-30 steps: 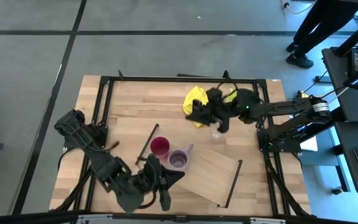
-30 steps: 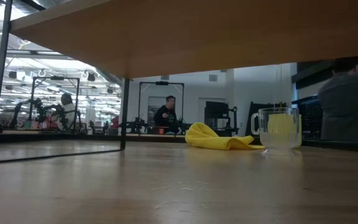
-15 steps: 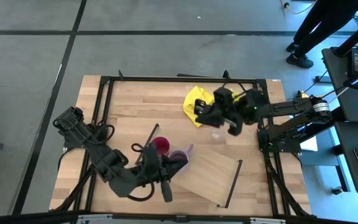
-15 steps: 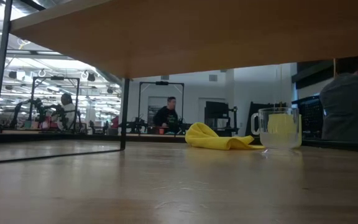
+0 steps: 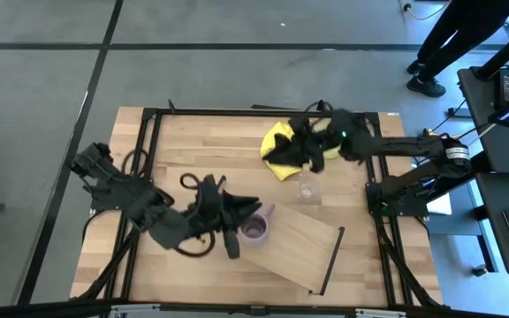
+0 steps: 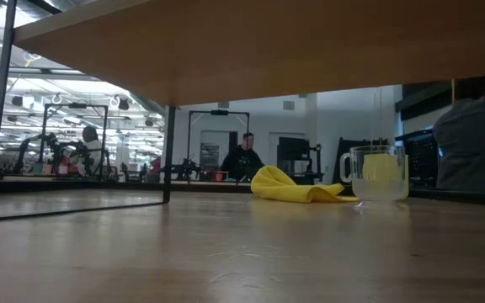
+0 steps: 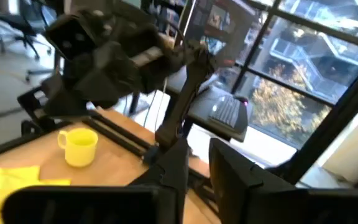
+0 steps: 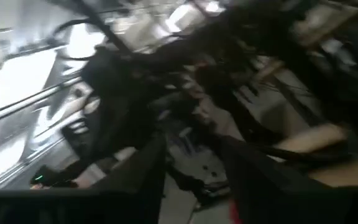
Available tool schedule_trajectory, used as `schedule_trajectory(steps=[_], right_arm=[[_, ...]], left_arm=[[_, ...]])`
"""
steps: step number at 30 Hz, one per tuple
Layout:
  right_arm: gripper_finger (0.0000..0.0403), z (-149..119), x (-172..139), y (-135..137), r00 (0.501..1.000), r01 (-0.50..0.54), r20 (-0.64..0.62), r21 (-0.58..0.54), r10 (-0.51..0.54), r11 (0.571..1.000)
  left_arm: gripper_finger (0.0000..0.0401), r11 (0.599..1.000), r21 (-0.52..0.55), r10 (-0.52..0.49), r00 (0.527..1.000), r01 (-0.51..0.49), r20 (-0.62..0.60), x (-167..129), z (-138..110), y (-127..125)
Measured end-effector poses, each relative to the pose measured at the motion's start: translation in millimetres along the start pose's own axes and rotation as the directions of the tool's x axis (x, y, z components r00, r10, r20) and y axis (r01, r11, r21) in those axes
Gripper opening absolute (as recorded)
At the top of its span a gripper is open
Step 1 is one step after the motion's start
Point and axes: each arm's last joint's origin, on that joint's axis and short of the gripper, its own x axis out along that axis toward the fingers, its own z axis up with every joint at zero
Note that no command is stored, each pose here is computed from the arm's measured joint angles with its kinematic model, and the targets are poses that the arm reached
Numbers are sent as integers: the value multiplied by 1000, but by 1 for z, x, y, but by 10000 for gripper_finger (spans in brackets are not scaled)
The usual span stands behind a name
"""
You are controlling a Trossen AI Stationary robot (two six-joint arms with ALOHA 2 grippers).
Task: Stack small to large cups/mugs on shelf
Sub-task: Put the yellow mug on the shelf
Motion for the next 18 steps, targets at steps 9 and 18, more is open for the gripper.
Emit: schedule_trajectory(steps=[9,18], right_arm=[[155,59,-97,-34,763,646,19,-42,-646,762],[147,61,-147,-12,166,975,-249,-101,-954,196]], left_arm=[[90,997,52,55,993,-50,-109,-9,14,33],[91,963,164,252,927,-212,-278,-27,9,76]])
